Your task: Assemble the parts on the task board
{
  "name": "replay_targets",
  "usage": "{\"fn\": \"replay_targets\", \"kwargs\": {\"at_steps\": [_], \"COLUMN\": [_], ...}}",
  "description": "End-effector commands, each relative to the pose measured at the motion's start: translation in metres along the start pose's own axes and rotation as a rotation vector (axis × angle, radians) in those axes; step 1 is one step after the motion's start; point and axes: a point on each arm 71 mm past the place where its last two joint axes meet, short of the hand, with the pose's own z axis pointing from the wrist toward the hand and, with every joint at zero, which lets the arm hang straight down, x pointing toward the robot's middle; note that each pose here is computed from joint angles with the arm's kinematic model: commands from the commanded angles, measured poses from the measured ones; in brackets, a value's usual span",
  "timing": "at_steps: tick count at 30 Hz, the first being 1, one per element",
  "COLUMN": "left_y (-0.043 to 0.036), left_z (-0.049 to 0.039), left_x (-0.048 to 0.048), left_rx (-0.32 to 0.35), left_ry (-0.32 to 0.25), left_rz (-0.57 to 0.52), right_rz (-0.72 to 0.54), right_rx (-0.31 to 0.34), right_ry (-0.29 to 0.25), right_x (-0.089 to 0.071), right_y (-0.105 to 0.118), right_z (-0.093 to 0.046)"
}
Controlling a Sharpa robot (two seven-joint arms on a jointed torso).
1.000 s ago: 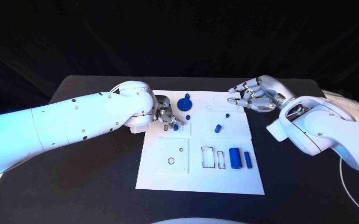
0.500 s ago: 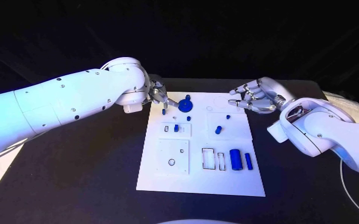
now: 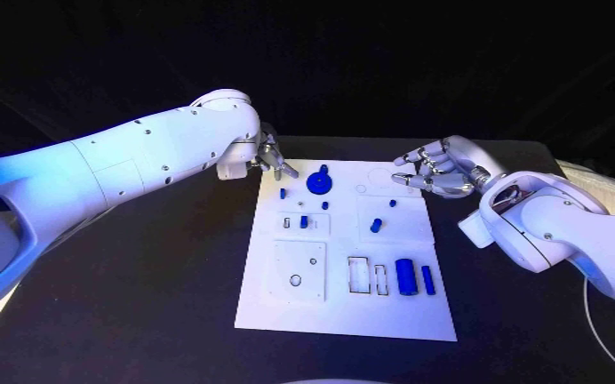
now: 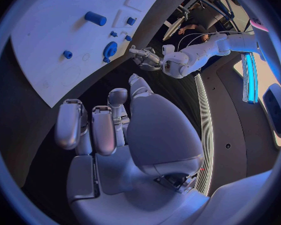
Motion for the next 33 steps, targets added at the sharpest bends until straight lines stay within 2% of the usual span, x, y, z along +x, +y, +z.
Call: {"fn": "replay_targets", "kwargs": {"at_steps": [1,11,33], "left_y": [0.0004,-0.0020,-0.0021], "left_z": [0.0039,0.0129,0.0175], "left_x": [0.0023,0.0082,0.0177], "left_rx": [-0.013,-0.031,-0.032], "left_ry": [0.051,0.079,0.130], "left_rz": [0.076,0.096,0.100], "right_rz": [-0.004,-0.003,-0.002], "right_rx": [-0.012,-0.014,-0.015], "right_ry": [0.012,0.014,0.015], "right_x": [0.002,0.003,0.004], "right_y": [0.001,0.001,0.002], "right_z": [0.000,0.001,0.001]}}
